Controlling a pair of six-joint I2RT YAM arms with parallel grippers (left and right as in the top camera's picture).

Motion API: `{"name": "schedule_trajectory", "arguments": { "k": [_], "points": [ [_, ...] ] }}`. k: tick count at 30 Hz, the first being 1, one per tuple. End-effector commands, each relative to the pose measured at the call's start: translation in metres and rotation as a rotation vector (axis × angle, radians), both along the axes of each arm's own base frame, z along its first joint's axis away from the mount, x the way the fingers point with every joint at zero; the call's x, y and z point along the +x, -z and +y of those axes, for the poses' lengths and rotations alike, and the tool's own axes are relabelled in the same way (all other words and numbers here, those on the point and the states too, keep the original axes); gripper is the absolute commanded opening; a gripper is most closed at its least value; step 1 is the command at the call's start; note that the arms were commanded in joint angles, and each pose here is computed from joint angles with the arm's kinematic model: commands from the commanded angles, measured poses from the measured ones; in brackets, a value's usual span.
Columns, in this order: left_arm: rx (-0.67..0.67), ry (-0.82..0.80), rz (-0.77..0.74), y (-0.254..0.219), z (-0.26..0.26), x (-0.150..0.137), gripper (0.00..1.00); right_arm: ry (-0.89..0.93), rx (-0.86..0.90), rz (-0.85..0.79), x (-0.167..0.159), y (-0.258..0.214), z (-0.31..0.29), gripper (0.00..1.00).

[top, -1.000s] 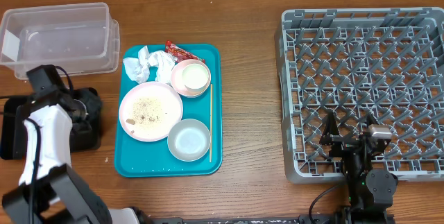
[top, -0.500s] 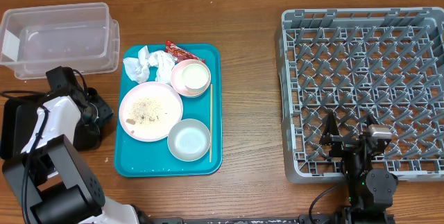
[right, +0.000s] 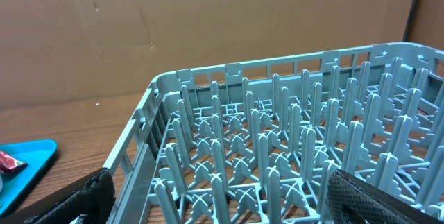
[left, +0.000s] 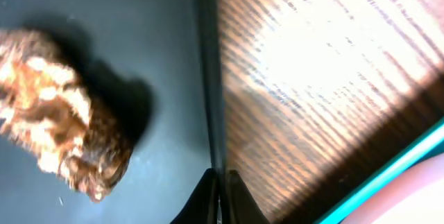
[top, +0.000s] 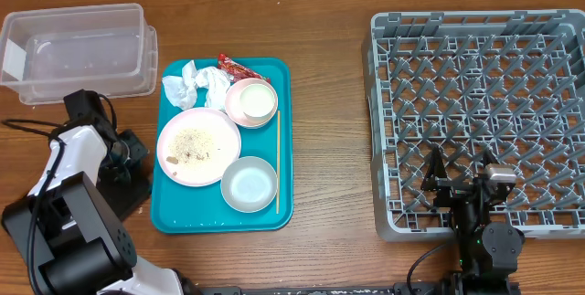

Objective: Sort waste into correct bins and load items into the dishwasher
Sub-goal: 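Open the left gripper to release the scrap onto the black tray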

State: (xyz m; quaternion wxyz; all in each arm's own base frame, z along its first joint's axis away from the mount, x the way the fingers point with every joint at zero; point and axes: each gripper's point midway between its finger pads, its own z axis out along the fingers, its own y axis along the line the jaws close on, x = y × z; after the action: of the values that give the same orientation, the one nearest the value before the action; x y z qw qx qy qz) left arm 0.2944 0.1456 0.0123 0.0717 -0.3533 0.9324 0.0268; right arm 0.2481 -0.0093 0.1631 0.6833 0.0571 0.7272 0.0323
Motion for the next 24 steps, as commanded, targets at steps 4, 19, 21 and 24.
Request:
{"name": "schedule_trajectory", "arguments": {
  "k": [4,19,21,24],
  "points": [
    [0.011,0.029,0.033,0.003,-0.001,-0.005,0.05,0.0,-0.002,-0.005,0.0,0.002,0.0,1.0],
    [0.075,0.145,-0.051,-0.008,0.012,0.022,0.04,0.0,-0.003,-0.004,0.0,0.002,0.0,1.0],
    [0.081,0.212,-0.043,-0.008,0.011,0.022,0.04,0.0,-0.002,-0.005,0.0,0.001,0.0,1.0],
    [0.085,0.419,0.022,-0.006,0.006,0.012,0.04,0.0,-0.002,-0.005,0.0,0.002,0.0,1.0]
  ]
}}
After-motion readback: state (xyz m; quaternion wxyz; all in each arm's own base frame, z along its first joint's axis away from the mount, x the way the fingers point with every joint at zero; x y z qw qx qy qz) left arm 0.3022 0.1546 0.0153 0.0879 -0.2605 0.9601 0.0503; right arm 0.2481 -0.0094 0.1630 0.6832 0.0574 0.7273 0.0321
